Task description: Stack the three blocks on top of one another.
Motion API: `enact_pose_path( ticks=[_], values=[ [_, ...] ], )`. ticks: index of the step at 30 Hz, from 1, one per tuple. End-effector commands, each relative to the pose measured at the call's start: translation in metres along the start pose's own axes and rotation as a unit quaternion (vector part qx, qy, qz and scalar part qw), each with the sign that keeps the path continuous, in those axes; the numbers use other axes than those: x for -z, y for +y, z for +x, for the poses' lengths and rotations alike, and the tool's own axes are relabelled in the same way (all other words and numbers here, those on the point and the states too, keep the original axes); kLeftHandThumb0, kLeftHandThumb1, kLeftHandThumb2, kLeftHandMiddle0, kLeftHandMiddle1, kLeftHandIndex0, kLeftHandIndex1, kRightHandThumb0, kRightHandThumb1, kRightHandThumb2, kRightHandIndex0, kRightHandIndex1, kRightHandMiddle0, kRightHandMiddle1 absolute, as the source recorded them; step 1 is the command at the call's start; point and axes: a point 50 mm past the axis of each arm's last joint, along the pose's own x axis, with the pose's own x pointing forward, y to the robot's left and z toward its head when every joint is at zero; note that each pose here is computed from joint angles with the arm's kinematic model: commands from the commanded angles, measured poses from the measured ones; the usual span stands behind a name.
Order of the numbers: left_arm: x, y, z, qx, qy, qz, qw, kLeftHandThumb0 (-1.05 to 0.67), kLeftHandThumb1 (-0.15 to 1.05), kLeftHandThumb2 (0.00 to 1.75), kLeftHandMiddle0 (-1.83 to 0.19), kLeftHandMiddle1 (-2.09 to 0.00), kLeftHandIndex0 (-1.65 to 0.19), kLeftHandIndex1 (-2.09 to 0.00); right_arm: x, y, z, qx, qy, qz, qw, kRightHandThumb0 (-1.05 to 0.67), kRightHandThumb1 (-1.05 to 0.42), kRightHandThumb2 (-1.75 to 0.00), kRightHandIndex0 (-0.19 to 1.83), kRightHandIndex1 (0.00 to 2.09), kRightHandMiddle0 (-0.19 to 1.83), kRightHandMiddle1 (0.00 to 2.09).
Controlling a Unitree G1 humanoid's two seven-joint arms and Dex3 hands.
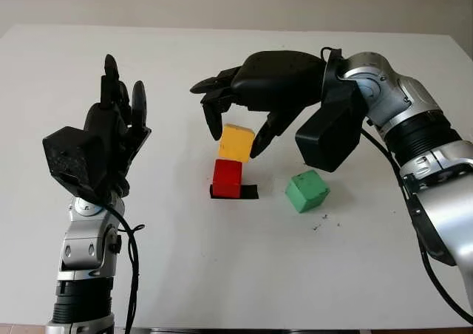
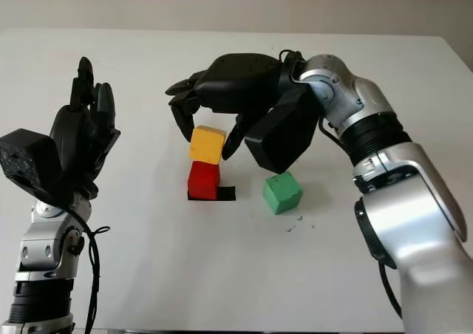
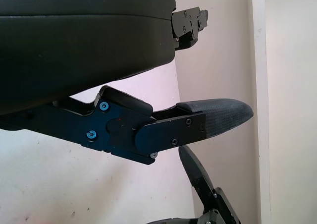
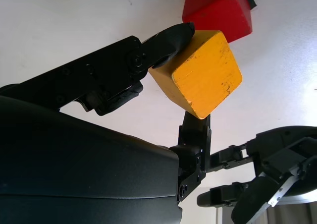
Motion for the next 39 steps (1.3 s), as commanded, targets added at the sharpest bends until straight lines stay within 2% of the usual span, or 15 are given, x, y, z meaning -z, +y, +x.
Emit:
enact_pose_path(
  ticks=[1,5,8,13,24,39],
  values=[
    [-0.002,0.000,-0.003,-0.002,-0.009,-0.001,1.000,-0.79,1.05,0.63,0.19,0.00,0.19,0.00,-0.002,-0.007,0.002,0.011,-0.006,-0.002,1.000,-0.35,-0.99,-0.06,0.20,0.05,0.34,1.52],
    [-0.002,0.000,-0.003,-0.001,-0.011,0.001,1.000,-0.79,1.05,0.63,0.19,0.00,0.19,0.00,-0.004,-0.004,0.005,0.008,-0.013,-0.005,1.000,-0.28,-1.03,-0.08,0.20,0.05,0.33,1.52],
    [-0.002,0.000,-0.003,0.000,-0.010,0.001,1.000,-0.78,1.05,0.63,0.19,0.00,0.19,0.00,-0.004,-0.002,0.006,0.006,-0.014,-0.005,1.000,-0.19,-1.05,-0.16,0.19,0.05,0.32,1.52],
    [-0.002,0.000,-0.003,0.000,-0.009,0.000,1.000,-0.78,1.05,0.63,0.19,0.00,0.19,0.00,-0.004,0.001,0.008,0.007,-0.013,-0.011,1.000,-0.17,-1.04,-0.24,0.17,0.04,0.32,1.53],
    [-0.002,0.000,-0.004,0.003,-0.008,0.004,1.000,-0.78,1.05,0.63,0.19,0.00,0.19,0.00,-0.006,0.006,0.008,0.020,-0.024,-0.089,0.996,-0.29,-1.03,-0.13,0.22,0.07,0.33,1.54],
    [0.000,0.000,-0.004,0.002,-0.007,0.007,1.000,-0.77,1.05,0.63,0.19,0.00,0.19,0.00,-0.008,0.004,0.007,-0.017,-0.023,-0.127,0.991,-0.36,-1.02,-0.05,0.24,0.07,0.30,1.49]
  ],
)
